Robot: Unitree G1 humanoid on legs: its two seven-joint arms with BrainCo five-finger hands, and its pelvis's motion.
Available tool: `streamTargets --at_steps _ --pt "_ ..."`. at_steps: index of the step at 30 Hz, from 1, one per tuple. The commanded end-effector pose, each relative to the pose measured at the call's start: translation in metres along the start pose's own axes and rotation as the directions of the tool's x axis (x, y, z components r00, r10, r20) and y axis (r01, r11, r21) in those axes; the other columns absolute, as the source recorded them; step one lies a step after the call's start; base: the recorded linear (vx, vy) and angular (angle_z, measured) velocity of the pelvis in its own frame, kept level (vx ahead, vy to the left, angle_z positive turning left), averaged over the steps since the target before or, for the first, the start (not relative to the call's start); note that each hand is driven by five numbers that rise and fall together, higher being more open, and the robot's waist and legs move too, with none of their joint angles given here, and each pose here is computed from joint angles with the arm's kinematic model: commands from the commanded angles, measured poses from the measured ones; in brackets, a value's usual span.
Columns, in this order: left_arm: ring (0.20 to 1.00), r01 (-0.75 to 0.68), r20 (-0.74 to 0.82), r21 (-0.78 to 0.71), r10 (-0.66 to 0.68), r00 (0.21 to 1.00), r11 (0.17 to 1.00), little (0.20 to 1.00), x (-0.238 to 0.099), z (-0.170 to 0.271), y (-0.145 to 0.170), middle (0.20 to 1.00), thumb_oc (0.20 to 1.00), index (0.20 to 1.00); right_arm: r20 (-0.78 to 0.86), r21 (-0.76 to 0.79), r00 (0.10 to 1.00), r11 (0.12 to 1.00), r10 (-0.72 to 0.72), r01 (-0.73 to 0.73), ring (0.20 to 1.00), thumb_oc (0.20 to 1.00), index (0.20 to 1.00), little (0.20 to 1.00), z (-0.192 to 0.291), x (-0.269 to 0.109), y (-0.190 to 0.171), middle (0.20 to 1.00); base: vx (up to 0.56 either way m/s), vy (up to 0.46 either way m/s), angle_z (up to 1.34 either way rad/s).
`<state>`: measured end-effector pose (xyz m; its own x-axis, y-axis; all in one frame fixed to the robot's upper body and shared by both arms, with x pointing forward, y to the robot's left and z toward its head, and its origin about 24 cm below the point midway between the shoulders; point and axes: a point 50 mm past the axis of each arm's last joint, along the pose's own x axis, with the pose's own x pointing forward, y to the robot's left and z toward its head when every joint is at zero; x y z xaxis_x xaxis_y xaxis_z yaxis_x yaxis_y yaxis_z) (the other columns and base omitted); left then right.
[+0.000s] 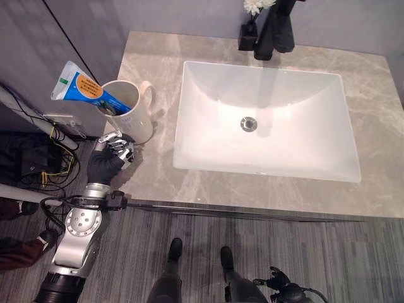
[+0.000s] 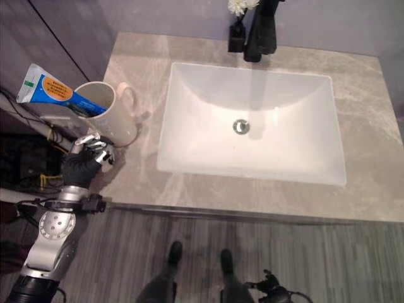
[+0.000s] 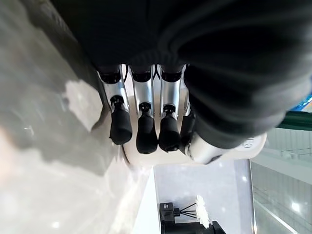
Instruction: Put brush and paste in cup on sink, flatten towel.
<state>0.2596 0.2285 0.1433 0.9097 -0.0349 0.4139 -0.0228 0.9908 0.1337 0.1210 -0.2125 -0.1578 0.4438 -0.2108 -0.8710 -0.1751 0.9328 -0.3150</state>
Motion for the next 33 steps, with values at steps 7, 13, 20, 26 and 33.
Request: streamTargets --at_steps 7,13,20,26,33 --pt "0.2 -0.09 0.049 0.053 0.088 0.995 0.995 0.2 0.01 0.002 0.012 0.2 0.2 0.2 0.014 -0.033 1.0 0.999 0.017 -0.016 1.0 1.0 1.0 1.0 0.0 -0.001 0.007 1.0 0.0 0.0 -0.06" --pt "0.2 -0.105 0.04 0.067 0.102 0.994 0.992 0.2 0.011 0.0 0.015 0.2 0.2 0.2 -0.005 -0.034 1.0 0.999 0.016 -0.017 1.0 1.0 1.0 1.0 -0.006 -0.002 0.007 1.0 0.01 -0.011 -0.08" --pt "0.2 -0.058 -0.011 0.018 0.058 0.998 0.998 0.2 -0.009 -0.005 0.011 0.2 0.2 0.2 -0.036 -0.022 0.999 1.0 0.015 -0.016 1.0 1.0 1.0 1.0 -0.013 -0.003 0.005 1.0 0.0 -0.003 -0.01" --pt "0.2 -0.022 0.002 0.002 0.022 1.0 1.0 0.2 -0.013 0.0 0.006 0.2 0.2 0.2 -0.031 -0.02 0.999 1.0 0.012 -0.012 1.0 1.0 1.0 1.0 -0.012 -0.003 0.005 1.0 0.0 0.0 0.0" --pt "0.2 -0.033 0.009 -0.003 0.033 0.999 0.999 0.2 -0.008 -0.001 0.003 0.2 0.2 0.2 -0.041 -0.025 0.999 0.999 0.019 -0.02 1.0 1.0 1.0 1.0 -0.016 -0.003 0.007 1.0 0.0 -0.003 -0.01"
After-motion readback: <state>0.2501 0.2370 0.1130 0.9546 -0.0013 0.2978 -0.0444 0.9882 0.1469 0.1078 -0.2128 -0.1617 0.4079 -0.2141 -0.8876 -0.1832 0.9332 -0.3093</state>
